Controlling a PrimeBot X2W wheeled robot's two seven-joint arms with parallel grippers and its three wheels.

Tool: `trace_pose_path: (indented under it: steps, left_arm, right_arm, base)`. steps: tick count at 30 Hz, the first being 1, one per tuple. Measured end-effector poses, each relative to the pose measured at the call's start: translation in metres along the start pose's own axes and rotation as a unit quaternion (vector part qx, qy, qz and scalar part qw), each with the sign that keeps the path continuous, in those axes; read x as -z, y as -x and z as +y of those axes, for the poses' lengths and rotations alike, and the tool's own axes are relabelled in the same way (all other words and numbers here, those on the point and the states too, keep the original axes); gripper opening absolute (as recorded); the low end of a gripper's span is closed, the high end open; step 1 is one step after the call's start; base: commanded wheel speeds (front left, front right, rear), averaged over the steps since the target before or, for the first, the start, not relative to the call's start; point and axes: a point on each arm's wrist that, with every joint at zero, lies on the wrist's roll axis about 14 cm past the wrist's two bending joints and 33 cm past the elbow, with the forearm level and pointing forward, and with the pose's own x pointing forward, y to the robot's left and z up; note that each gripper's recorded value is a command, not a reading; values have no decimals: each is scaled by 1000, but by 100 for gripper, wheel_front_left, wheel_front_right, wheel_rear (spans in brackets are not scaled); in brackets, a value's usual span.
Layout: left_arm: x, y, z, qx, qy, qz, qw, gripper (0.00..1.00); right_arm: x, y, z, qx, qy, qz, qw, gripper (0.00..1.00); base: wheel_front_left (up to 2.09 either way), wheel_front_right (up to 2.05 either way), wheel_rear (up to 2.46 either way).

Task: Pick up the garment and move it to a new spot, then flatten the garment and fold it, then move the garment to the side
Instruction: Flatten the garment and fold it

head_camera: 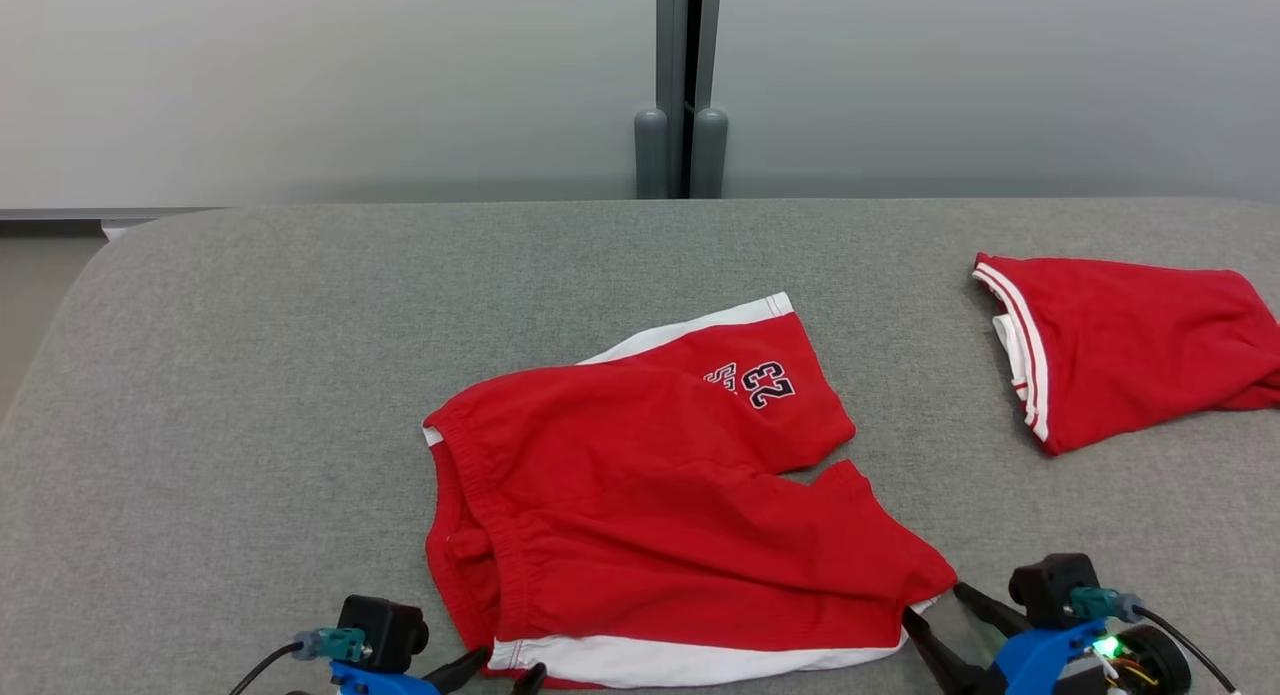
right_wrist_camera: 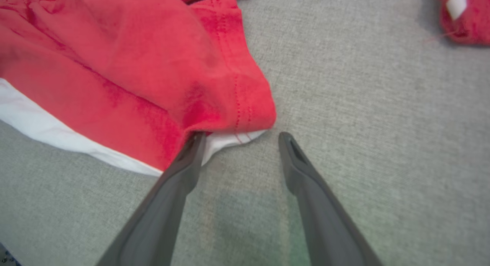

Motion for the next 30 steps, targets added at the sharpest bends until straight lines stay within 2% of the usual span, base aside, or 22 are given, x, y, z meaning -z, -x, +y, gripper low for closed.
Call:
trace_pose_path:
  steps: [8, 20, 21, 24, 27, 30]
  left_arm:
    - [5, -4, -3, 12, 1, 14, 1000, 100]
    - [-4, -8, 1, 10, -27, 0, 1000, 100]
    - [-3, -9, 2, 10, -27, 1, 1000, 98]
    - [-4, -12, 1, 11, -22, 2, 1000, 78]
    - [-3, -14, 2, 11, -19, 6, 1000, 72]
    - [-3, -16, 3, 11, -17, 6, 1000, 84]
  right_arm:
    - [-8, -7, 4, -12, 18, -9, 1000, 100]
    - [-24, -8, 8, -20, 56, -25, 998, 100]
    - [-23, -8, 11, -23, 57, -23, 998, 100]
    - [-19, -10, 16, -31, 57, -14, 998, 100]
    - [-17, -11, 18, -33, 55, -7, 998, 100]
    - [-18, -14, 14, -29, 53, -7, 998, 100]
  base:
    - [0, 0, 0]
    - [0, 0, 0]
    - [0, 0, 0]
    - [0, 0, 0]
    - [0, 0, 0]
    - [0, 0, 0]
